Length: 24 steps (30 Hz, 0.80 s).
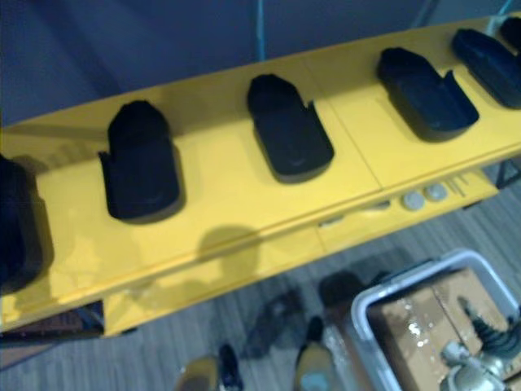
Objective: Walk over and take plastic housings, then place them on the shelf
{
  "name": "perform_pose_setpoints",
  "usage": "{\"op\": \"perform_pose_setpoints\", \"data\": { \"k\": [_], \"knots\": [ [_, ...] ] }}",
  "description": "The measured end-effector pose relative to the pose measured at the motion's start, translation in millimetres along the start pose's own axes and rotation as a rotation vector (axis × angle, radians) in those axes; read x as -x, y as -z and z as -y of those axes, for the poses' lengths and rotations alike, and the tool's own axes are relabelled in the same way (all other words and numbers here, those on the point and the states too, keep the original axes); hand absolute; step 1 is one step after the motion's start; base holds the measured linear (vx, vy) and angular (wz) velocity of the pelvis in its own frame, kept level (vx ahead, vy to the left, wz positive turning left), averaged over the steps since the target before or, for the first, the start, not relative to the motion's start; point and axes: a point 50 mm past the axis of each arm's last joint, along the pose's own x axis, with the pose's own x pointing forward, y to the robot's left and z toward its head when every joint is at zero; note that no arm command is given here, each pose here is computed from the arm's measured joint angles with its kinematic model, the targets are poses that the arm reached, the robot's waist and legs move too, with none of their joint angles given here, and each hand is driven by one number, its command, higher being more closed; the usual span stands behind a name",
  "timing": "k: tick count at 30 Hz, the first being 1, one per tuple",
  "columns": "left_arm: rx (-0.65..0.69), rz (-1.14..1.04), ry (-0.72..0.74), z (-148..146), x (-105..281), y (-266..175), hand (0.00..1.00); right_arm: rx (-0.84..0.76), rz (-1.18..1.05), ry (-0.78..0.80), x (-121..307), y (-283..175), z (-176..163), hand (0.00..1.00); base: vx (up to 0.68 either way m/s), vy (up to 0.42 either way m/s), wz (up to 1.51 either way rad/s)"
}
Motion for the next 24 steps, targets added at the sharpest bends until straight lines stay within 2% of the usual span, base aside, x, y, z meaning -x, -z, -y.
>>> {"op": "perform_pose_setpoints", "data": {
  "k": [2,4,8,12,13,18,24],
  "knots": [
    [0.125,0.048,-0.036,-9.0,19.5,-13.6,0.0,-0.06,0.137,0.015,-9.2,-27.6,-6.0,0.0,0.16,0.011,0.09],
    [0.19,0.06,-0.059,-16.1,42.2,-17.6,0.0,-0.12,0.226,0.012,-17.4,-47.5,-13.9,0.0,0.18,0.011,0.2],
    [0.282,-0.029,-0.087,-41.3,96.1,-7.1,0.0,-0.324,0.375,-0.162,-19.5,-92.2,-61.9,0.0,0.12,-0.002,0.27],
    [0.266,-0.166,-0.075,-54.9,136.9,8.4,0.0,-0.483,0.42,-0.385,-9.9,-119.1,-109.4,0.0,0.05,0.002,0.57],
    [0.242,-0.223,-0.058,-59.1,150.0,15.6,0.0,-0.555,0.412,-0.505,-4.5,-126.9,-126.6,0.0,0.04,0.018,0.59],
    [0.173,-0.322,-0.05,-78.0,172.7,31.8,0.0,-0.684,0.435,-0.869,19.2,-155.5,-179.8,0.0,0.03,0.021,0.55],
    [0.211,-0.577,-0.023,-91.4,216.1,63.0,0.0,-0.674,0.381,-1.069,40.9,-166.4,-218.6,0.0,0.02,0.025,0.41]
  ]
}}
